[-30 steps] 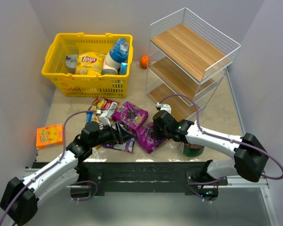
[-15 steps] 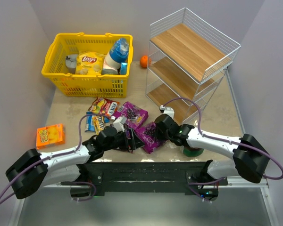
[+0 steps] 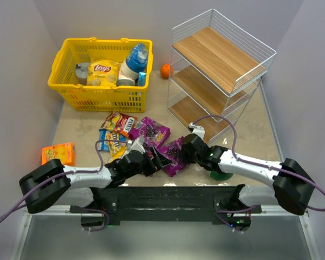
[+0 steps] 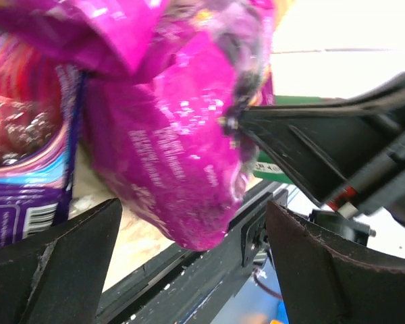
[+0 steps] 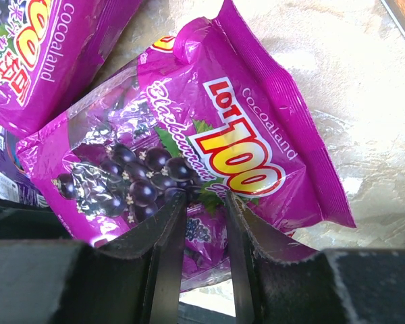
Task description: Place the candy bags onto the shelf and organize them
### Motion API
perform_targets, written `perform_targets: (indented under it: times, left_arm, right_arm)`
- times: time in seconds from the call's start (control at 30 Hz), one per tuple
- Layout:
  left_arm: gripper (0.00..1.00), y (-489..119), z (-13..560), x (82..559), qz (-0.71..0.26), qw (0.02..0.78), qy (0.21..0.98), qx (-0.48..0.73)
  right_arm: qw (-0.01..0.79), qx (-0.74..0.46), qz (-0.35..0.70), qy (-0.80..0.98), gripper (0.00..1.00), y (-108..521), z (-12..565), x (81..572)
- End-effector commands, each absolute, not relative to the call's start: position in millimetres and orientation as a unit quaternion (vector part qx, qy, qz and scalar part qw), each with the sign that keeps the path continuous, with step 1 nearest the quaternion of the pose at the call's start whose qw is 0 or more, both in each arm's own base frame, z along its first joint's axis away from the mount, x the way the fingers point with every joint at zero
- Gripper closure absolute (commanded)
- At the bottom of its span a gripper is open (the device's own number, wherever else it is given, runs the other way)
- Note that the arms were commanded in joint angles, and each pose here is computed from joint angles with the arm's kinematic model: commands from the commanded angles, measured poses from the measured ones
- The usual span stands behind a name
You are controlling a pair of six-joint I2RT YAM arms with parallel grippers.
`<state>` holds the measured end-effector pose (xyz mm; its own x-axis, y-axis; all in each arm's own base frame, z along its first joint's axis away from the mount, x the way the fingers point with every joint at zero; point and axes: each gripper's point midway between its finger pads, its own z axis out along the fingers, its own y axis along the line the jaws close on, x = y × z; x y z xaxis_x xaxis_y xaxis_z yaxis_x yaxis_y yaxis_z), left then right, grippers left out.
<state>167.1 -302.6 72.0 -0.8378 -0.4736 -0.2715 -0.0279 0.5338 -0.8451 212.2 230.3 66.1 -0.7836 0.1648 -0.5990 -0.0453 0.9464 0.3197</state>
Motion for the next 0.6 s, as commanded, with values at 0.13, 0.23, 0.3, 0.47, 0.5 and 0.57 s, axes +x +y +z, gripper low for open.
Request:
perform_targets:
  times: [0.13,0.23,0.3,0.47,0.5,0.57]
  left_arm:
    - [0.09,-296,82,194,-0.462,0.285,0.803,-0.245]
    - [0.13,-299,84,202,-0.463,0.301,0.796,-0.248]
    - [0.17,-304,80,203,-0.458,0.296,0.801,-0.246]
    - [0.21,-314,69,195,-0.466,0.266,0.804,-0.256]
    - [0.22,-316,63,193,-0.46,0.263,0.809,-0.253]
    - [0.26,-322,66,194,-0.462,0.264,0.811,-0.244]
  right_arm:
    - [0.322,0.041,0.156,0.933,0.66,223,63,207]
    - [0.318,0.041,0.154,0.935,0.66,220,60,204]
    - [0.318,0.041,0.154,0.935,0.66,219,60,203]
    - [0.318,0.043,0.161,0.934,0.66,220,63,202]
    - [0.317,0.044,0.163,0.933,0.66,221,63,202]
    - [0.315,0.043,0.165,0.934,0.67,222,63,201]
